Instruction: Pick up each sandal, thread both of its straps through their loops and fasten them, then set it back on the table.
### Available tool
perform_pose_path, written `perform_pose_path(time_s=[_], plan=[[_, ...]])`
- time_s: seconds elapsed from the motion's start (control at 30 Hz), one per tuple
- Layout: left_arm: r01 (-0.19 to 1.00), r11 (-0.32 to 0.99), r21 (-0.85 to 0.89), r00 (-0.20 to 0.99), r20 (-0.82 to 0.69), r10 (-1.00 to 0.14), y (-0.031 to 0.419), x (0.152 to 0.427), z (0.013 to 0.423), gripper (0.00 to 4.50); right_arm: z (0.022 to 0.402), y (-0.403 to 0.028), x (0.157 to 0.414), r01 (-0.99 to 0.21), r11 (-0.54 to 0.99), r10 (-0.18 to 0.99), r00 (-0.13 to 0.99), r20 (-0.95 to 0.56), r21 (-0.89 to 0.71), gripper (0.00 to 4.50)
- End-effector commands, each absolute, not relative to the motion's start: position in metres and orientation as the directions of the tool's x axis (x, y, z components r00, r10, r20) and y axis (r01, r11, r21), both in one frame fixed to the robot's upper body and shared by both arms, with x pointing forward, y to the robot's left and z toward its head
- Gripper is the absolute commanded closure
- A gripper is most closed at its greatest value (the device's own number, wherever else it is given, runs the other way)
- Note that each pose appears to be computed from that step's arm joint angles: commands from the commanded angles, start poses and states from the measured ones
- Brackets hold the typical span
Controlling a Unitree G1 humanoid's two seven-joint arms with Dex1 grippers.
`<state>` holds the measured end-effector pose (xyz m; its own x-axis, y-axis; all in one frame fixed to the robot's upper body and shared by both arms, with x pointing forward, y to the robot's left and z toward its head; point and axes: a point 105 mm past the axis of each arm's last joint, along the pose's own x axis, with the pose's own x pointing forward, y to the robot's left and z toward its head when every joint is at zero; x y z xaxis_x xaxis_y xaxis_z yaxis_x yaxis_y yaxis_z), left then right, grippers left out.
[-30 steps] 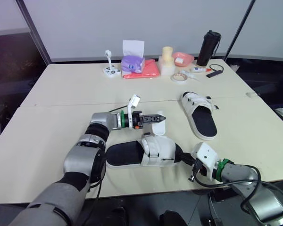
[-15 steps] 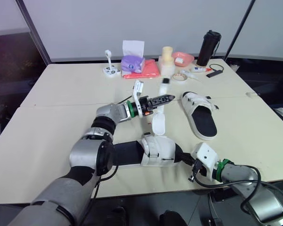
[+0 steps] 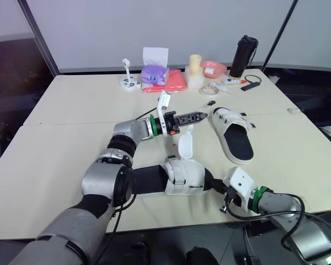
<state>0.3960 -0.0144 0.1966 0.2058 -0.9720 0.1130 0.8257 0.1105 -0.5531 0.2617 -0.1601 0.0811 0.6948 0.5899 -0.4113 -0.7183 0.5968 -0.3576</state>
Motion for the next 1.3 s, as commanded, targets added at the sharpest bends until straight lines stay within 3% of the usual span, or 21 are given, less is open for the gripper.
perform_pose_path(time_s=[0.03, 0.1, 0.3, 0.47, 0.6, 0.67, 0.77, 0.9, 1.13, 1.27, 1.3], plan=[[0.870, 0.156, -0.468, 0.210, 0.066, -0.975, -0.016, 0.397, 0.191, 0.57, 0.062, -0.168, 0.258, -0.721, 0.612, 0.552, 0.683, -0.478, -0.324, 4.50], [0.876, 0.151, -0.459, 0.198, 0.056, -0.979, -0.016, 0.396, 0.187, 1.30, 0.063, -0.168, 0.258, -0.721, 0.612, 0.551, 0.684, -0.478, -0.325, 4.50], [0.897, 0.134, -0.422, 0.180, 0.072, -0.981, -0.015, 0.394, 0.191, 4.46, 0.064, -0.169, 0.258, -0.721, 0.611, 0.551, 0.684, -0.478, -0.327, 4.50], [0.968, 0.100, -0.230, 0.123, 0.088, -0.989, -0.014, 0.388, 0.202, 4.46, 0.064, -0.169, 0.258, -0.723, 0.609, 0.552, 0.682, -0.479, -0.327, 4.50], [0.998, -0.043, 0.046, -0.047, 0.078, -0.996, -0.017, 0.361, 0.212, 4.46, 0.064, -0.170, 0.258, -0.725, 0.606, 0.553, 0.680, -0.482, -0.328, 4.50], [0.967, -0.141, 0.214, -0.145, 0.002, -0.989, -0.018, 0.341, 0.207, 4.46, 0.064, -0.170, 0.258, -0.727, 0.604, 0.554, 0.678, -0.483, -0.327, 4.50], [0.839, -0.294, 0.458, -0.260, -0.138, -0.956, -0.017, 0.310, 0.188, 4.46, 0.064, -0.170, 0.258, -0.735, 0.594, 0.560, 0.669, -0.489, -0.326, 4.50], [0.596, -0.417, 0.686, -0.292, -0.298, -0.909, -0.013, 0.288, 0.160, 4.46, 0.063, -0.169, 0.258, -0.744, 0.585, 0.566, 0.659, -0.495, -0.322, 4.50], [0.358, -0.485, 0.798, -0.296, -0.395, -0.870, -0.008, 0.279, 0.139, 4.46, 0.061, -0.168, 0.256, -0.758, 0.571, 0.575, 0.643, -0.505, -0.315, 4.50], [0.317, -0.466, 0.826, -0.268, -0.394, -0.879, -0.011, 0.284, 0.138, 4.46, 0.060, -0.167, 0.256, -0.763, 0.565, 0.579, 0.638, -0.508, -0.314, 4.50], [0.319, -0.461, 0.828, -0.264, -0.389, -0.882, -0.012, 0.285, 0.138, 4.22, 0.060, -0.167, 0.256, -0.764, 0.563, 0.580, 0.636, -0.509, -0.314, 4.50]])
